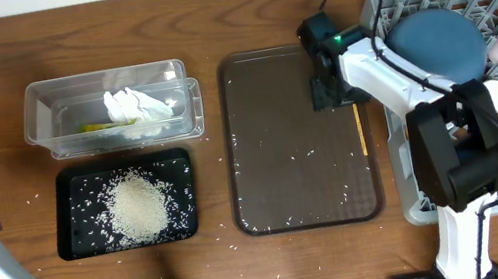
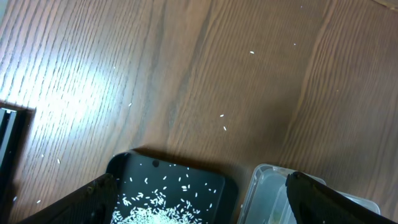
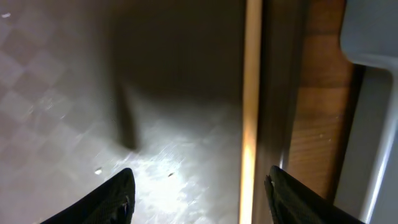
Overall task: Sort waste into correct bins and load items into the dishwasher rack
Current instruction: 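Move the right gripper back to the remaining chopstick, then grasp the second chopstick with the right gripper and lift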
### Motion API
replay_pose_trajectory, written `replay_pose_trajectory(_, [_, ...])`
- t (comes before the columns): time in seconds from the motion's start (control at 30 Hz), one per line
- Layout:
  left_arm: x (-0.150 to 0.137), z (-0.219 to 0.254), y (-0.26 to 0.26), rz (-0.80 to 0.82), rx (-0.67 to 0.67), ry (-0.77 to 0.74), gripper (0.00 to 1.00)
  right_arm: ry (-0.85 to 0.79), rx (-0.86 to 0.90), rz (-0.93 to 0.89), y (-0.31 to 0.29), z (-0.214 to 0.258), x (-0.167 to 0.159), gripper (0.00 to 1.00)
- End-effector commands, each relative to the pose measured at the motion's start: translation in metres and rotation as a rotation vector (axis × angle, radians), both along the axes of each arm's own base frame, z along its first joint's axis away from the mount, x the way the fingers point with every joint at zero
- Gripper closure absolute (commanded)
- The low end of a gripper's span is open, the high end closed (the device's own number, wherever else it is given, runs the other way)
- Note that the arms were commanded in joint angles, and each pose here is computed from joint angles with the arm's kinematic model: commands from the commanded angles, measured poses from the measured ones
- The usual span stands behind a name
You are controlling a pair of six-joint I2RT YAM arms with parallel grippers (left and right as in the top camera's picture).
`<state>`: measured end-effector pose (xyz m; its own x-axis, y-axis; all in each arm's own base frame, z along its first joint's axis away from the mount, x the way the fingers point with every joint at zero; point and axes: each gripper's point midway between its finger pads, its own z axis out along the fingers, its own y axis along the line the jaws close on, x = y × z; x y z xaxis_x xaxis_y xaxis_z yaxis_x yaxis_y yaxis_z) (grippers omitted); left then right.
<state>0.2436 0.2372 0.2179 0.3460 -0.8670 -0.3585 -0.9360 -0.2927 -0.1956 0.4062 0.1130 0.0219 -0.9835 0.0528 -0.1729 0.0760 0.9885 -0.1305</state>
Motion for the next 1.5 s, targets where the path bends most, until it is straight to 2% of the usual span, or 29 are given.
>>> replay_pose_trajectory(0.0, [-0.002, -0.002, 0.0, -0.005, -0.001, 0.016, 0.11, -0.013, -0.021, -0.025, -0.013, -0.003, 0.008, 0.35])
replay_pose_trajectory(0.27, [-0.002, -0.002, 0.0, -0.005, -0.001, 0.016, 0.11, 0.006, 0.087, 0.0, -0.005, -0.008, 0.011, 0.37])
replay_pose_trajectory(1.1, [-0.002, -0.002, 0.0, -0.005, -0.001, 0.016, 0.11, 0.028, 0.082, 0.009, -0.01, -0.032, -0.001, 0.39])
replay_pose_trajectory(1.23, [-0.002, -0.002, 0.0, -0.005, -0.001, 0.016, 0.11, 0.033, 0.108, 0.013, -0.005, -0.032, -0.001, 0.53])
replay_pose_trajectory(1.33, [-0.002, -0.002, 0.0, -0.005, -0.001, 0.016, 0.11, 0.037, 0.156, 0.02, 0.004, -0.032, -0.001, 0.7])
replay_pose_trajectory(1.47, [-0.002, -0.002, 0.0, -0.005, -0.001, 0.016, 0.11, 0.045, 0.202, 0.026, 0.012, -0.032, -0.002, 0.81])
